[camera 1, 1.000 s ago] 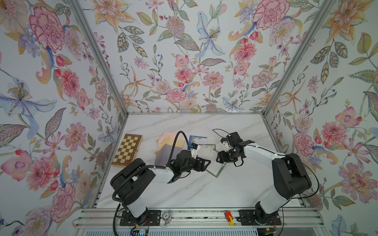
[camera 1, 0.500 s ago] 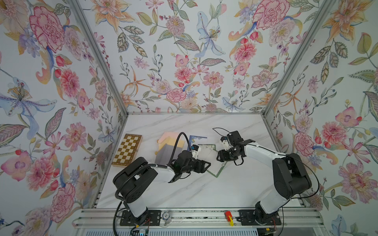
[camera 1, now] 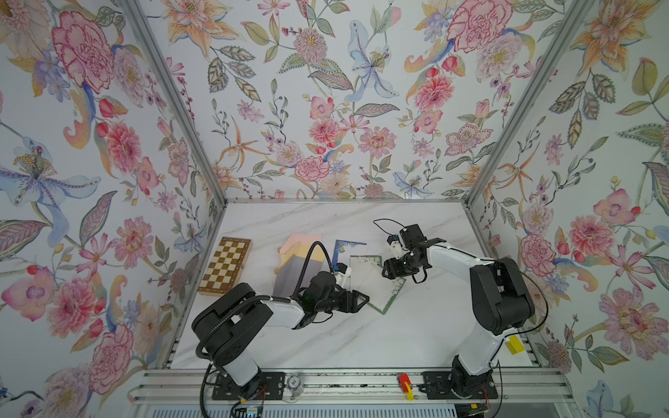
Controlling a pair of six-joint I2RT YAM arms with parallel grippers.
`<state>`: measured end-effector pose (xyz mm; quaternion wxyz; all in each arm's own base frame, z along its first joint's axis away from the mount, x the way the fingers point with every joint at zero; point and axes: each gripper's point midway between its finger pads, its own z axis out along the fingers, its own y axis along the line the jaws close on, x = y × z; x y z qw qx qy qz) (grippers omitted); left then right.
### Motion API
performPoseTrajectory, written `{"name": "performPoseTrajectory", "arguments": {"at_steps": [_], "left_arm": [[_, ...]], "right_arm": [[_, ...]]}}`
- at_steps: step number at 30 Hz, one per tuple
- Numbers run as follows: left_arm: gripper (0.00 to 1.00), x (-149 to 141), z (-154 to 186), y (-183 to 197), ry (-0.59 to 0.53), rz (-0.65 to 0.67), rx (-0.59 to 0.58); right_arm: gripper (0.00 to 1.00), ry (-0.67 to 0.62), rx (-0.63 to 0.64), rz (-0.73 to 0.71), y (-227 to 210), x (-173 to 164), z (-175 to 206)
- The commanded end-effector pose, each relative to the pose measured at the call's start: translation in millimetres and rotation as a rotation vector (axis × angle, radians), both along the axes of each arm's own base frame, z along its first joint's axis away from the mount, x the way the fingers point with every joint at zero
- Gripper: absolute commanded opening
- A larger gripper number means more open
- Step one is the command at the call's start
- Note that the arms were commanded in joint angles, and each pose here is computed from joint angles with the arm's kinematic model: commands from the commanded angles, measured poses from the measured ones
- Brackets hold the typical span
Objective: Fold the letter paper in half and place it into the envelope
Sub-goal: Adjust the letter paper at the center of the board.
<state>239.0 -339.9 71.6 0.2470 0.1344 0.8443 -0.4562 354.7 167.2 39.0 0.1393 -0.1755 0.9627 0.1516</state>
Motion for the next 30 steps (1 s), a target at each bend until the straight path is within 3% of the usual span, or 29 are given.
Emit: {"name": "performPoseTrajectory", "arguments": {"at_steps": [1,10,30], "left_arm": [[0.76,-8,-1,-3,0.04,-0.018,0.002],[0.76,-9,-24,-3,0.121,-0.006,0.029],[0.76,-7,-39,-12,0.163,-0.017,0.014]], "right_arm": [[0.68,0.002,-0.013,0.0,-7,3,1],[0.68,0.044,-0.014,-0.001,-8,-11,-12],[0.67,0.113,-0.022,-0.04,-6,-55,-24]]}}
